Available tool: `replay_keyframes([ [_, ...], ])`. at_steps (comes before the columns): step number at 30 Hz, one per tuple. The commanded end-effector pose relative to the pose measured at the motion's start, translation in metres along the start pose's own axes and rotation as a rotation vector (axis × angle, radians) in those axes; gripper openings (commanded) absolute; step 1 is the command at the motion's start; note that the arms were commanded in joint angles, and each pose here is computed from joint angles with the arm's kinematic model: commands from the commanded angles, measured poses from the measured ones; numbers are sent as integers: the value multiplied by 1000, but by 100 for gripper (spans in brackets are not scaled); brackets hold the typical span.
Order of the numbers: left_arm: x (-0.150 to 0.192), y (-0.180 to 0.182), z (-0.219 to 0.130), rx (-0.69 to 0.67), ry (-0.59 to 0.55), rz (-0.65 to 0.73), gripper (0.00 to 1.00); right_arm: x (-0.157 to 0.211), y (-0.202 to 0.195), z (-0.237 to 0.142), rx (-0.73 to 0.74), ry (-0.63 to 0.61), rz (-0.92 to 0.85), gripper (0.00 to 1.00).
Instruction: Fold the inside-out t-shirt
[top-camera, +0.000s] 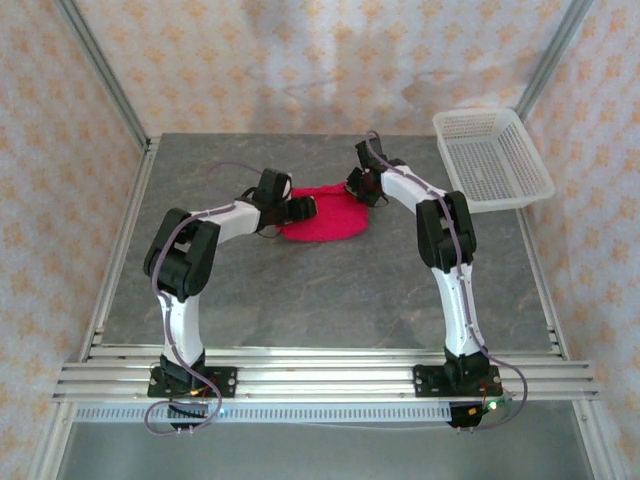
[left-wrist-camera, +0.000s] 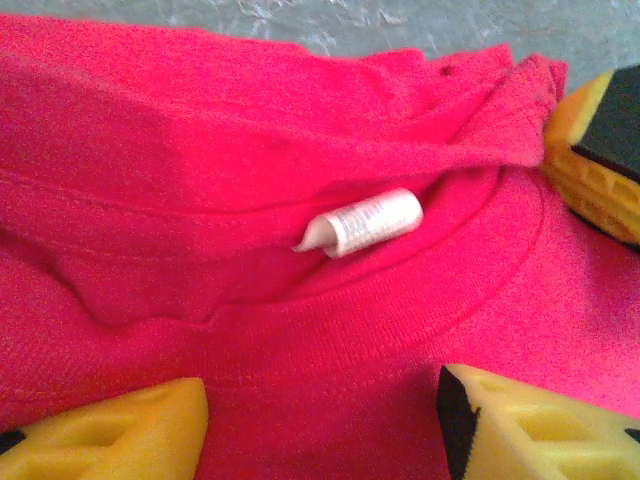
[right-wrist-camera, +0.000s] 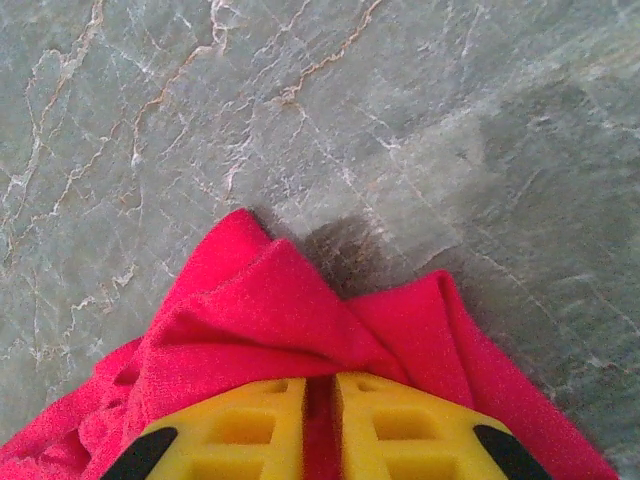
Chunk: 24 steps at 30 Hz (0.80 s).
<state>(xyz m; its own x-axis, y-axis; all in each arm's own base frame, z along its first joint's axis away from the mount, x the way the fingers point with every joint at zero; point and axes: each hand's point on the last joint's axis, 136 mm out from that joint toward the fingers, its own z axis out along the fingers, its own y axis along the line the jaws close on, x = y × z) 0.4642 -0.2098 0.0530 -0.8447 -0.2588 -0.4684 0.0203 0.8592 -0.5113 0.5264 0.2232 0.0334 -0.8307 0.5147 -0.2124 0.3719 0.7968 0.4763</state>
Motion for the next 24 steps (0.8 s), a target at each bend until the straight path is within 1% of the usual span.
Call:
replay_keyframes([
  [1, 46, 9, -9, -56, 98, 54, 64, 66, -66, 8, 218, 159, -59, 15],
  [4, 64, 2, -39, -52, 104, 89, 64, 107, -76, -14, 211, 190, -118, 16],
  [6, 74, -4, -58, -60, 114, 122, 64, 122, -79, -32, 190, 184, -134, 16],
  [9, 74, -13, -85, -71, 106, 164, 64, 118, -71, -59, 151, 132, -183, 22],
  [11, 66, -18, -100, -80, 92, 192, 64, 106, -57, -77, 124, 81, -240, 27],
  [13, 57, -22, -110, -93, 85, 209, 64, 100, -45, -89, 104, 63, -294, 32],
  [17, 46, -19, -120, -124, 93, 211, 62, 107, -35, -107, 121, 66, -393, 34],
  [19, 43, -7, -119, -153, 99, 191, 60, 115, -31, -110, 142, 54, -460, 34],
  [22, 38, 17, -114, -180, 112, 123, 55, 126, -24, -110, 174, 33, -554, 34],
  [24, 37, 31, -111, -203, 125, 94, 54, 129, -18, -107, 181, 17, -599, 35],
])
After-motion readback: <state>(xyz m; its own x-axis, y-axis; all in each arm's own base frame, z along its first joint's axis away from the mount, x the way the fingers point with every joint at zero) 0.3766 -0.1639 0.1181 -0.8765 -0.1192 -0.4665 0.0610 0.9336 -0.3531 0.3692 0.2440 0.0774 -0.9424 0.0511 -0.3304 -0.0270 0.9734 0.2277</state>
